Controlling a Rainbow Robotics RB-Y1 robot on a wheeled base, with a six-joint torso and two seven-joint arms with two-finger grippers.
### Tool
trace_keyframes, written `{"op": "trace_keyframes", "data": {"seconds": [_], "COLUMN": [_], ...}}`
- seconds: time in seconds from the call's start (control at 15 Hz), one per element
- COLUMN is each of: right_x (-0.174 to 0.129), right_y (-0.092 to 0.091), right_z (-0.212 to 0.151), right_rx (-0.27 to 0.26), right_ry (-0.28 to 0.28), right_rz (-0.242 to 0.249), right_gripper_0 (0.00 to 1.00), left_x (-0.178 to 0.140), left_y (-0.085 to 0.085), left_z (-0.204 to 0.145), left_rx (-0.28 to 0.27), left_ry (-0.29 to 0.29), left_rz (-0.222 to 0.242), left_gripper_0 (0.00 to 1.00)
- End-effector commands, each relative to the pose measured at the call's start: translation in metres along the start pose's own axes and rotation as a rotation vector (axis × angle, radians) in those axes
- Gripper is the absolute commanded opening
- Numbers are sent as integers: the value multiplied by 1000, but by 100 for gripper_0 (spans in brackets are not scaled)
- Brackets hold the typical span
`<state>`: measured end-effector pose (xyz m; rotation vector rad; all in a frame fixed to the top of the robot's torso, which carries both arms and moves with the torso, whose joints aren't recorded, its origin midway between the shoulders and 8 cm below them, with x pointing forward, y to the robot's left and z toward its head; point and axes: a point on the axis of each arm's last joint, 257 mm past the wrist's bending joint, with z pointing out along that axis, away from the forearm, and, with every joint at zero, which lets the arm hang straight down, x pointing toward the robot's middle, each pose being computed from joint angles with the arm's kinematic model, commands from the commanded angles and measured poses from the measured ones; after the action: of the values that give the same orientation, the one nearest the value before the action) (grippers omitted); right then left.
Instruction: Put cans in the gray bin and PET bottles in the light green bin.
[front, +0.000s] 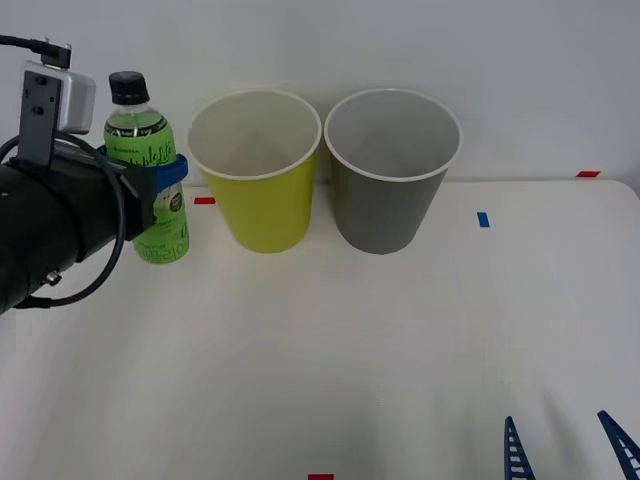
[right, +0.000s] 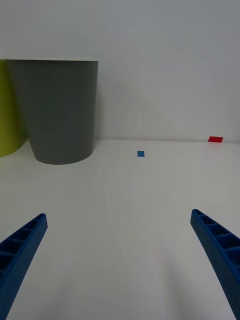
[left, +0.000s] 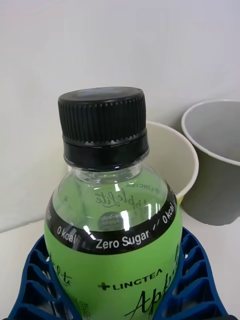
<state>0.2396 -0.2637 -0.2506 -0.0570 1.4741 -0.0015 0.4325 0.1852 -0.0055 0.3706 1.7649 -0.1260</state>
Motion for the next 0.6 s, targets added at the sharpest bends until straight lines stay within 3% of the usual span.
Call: {"op": "trace_keyframes", "data": {"seconds": [0.07,0.27,0.6], "right_x": [0,0,0], "right_y": [0,0,0], "right_z": [0,0,0], "right_rx": [0,0,0], "right_ry": [0,0,0], "right_rz": [0,0,0], "right_gripper_0": [100,100,100], "left_x": [-26,-70,-110], "left_y": [3,5,-3], "left_z": [-2,-8,37], "left_rx": [-13,-25,89], "left_ry": [0,-87,-105], "left_rz": [37,82,31], "left_gripper_0": [2,2,1]}}
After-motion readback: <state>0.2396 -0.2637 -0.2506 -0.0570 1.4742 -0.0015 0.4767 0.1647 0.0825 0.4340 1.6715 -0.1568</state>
